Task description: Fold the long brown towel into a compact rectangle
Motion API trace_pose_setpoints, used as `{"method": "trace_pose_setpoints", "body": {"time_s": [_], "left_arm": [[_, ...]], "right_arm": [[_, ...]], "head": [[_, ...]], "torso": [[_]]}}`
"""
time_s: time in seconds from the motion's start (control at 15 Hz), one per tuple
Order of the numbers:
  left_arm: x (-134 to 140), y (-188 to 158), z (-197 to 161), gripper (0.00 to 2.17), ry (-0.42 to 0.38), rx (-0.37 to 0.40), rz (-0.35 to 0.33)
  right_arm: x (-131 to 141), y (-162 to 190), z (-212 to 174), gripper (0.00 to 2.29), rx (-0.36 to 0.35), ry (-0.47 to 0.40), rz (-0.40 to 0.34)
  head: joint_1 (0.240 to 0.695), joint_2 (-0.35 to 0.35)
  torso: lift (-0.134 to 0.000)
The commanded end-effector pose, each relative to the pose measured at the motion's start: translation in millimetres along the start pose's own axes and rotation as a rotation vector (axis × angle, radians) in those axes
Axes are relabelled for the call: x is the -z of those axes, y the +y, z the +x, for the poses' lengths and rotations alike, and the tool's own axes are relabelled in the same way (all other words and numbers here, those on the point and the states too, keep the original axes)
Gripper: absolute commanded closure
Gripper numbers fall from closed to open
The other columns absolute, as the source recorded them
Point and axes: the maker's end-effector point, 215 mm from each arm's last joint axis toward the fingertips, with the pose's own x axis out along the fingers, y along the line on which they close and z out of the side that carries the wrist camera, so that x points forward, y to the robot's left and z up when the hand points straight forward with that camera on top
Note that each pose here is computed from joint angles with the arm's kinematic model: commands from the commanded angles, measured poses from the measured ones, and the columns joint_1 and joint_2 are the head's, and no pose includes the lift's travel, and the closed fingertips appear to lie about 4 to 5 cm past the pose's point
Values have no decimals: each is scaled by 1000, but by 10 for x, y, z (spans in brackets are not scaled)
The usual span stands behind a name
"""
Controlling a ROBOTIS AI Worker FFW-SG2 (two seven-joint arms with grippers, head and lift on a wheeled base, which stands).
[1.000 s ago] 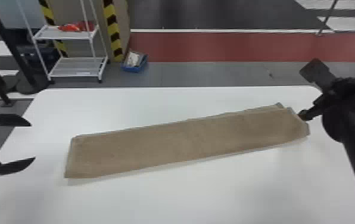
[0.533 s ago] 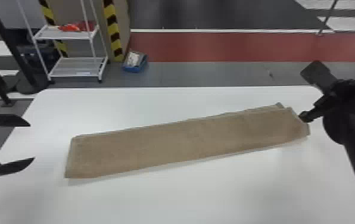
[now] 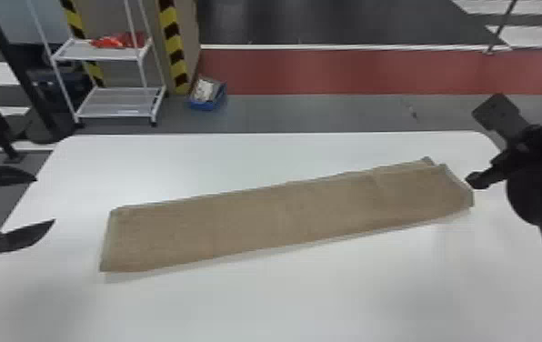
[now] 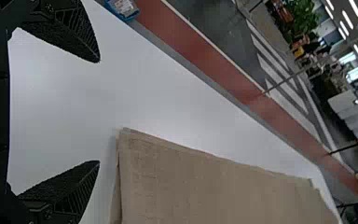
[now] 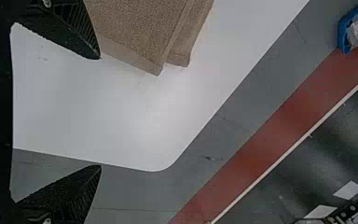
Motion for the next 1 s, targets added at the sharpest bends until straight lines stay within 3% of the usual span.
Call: {"method": "trace_pose_setpoints", "body": {"time_s": [0.0, 0.13, 0.33, 0.47, 0.6, 0.8, 0.93], "left_arm": [[-142, 36, 65, 151, -58, -43, -180], [-166, -37, 173, 161, -72, -80, -319], [-164, -212, 306, 164, -97, -103, -631], [-120, -413, 385, 178, -33, -101, -798], [-74, -599, 422, 194, 32, -108, -898], [-29, -913, 430, 205, 135, -109, -1069], [-19, -998, 487, 205, 193, -146, -1083]], "right_arm": [[221, -142, -50, 39, 14, 12, 59], [316, -208, -140, 39, 9, -21, 164], [480, -290, -246, 39, -59, -87, 442], [473, -307, -325, 39, -119, -154, 614], [512, -298, -387, 39, -176, -186, 764], [649, -313, -414, 39, -150, -178, 759], [716, -292, -404, 43, -147, -170, 750]], "head": [[695, -2], [695, -21], [695, -59], [695, -75], [695, -93], [695, -109], [695, -130]], "torso": [[-123], [-123], [-123], [-123], [-123], [-123], [-123]]}}
